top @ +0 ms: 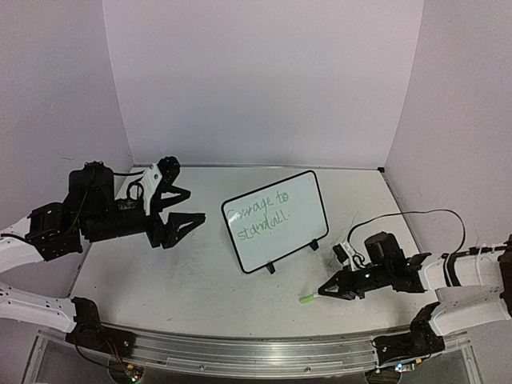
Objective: Write a sentence on the whiteboard
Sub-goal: Put down the whiteboard marker at the corner of the board, then reset both arms
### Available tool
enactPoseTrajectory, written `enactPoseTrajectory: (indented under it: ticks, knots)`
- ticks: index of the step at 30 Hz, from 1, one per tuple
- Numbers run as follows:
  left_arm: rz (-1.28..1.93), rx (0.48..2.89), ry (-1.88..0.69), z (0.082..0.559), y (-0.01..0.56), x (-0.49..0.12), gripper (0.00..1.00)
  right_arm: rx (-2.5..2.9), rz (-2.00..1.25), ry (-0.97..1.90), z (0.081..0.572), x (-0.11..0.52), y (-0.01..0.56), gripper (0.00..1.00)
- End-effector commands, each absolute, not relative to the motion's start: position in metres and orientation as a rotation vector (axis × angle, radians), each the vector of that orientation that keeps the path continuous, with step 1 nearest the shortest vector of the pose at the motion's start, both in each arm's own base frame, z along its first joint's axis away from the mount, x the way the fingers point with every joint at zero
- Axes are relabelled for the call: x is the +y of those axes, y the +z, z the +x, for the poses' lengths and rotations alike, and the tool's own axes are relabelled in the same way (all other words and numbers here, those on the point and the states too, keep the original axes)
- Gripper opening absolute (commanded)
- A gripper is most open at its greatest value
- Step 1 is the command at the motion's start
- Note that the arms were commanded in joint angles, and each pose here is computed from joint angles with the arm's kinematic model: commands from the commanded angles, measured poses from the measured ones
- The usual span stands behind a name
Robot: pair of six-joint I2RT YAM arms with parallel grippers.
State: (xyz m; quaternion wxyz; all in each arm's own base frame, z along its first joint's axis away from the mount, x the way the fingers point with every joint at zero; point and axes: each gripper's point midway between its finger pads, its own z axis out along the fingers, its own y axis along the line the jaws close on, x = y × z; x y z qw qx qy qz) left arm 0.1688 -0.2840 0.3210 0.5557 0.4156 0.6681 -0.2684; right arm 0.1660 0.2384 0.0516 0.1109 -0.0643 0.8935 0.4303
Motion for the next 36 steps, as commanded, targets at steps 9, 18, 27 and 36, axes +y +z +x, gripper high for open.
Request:
enactPoseTrajectory:
  ticks: [9, 18, 27, 36]
  knots:
    - [0.487, 1.632, -0.812, 0.192, 0.395, -0.262, 0.72, 2.672, 0.196, 0.828, 0.206, 0.186, 0.024, 0.42]
    - [0.376, 1.586, -0.749, 0.205, 0.428, -0.247, 0.79, 2.381, 0.346, 0.556, 0.231, 0.129, 0.137, 0.92]
    - [0.27, 1.459, -0.701, 0.208, 0.498, -0.22, 0.85, 1.821, 0.207, 0.475, 0.22, 0.074, 0.383, 0.98]
    - [0.259, 1.377, -0.717, 0.201, 0.539, -0.21, 0.87, 1.617, 0.18, 0.386, 0.203, 0.046, 0.475, 0.98]
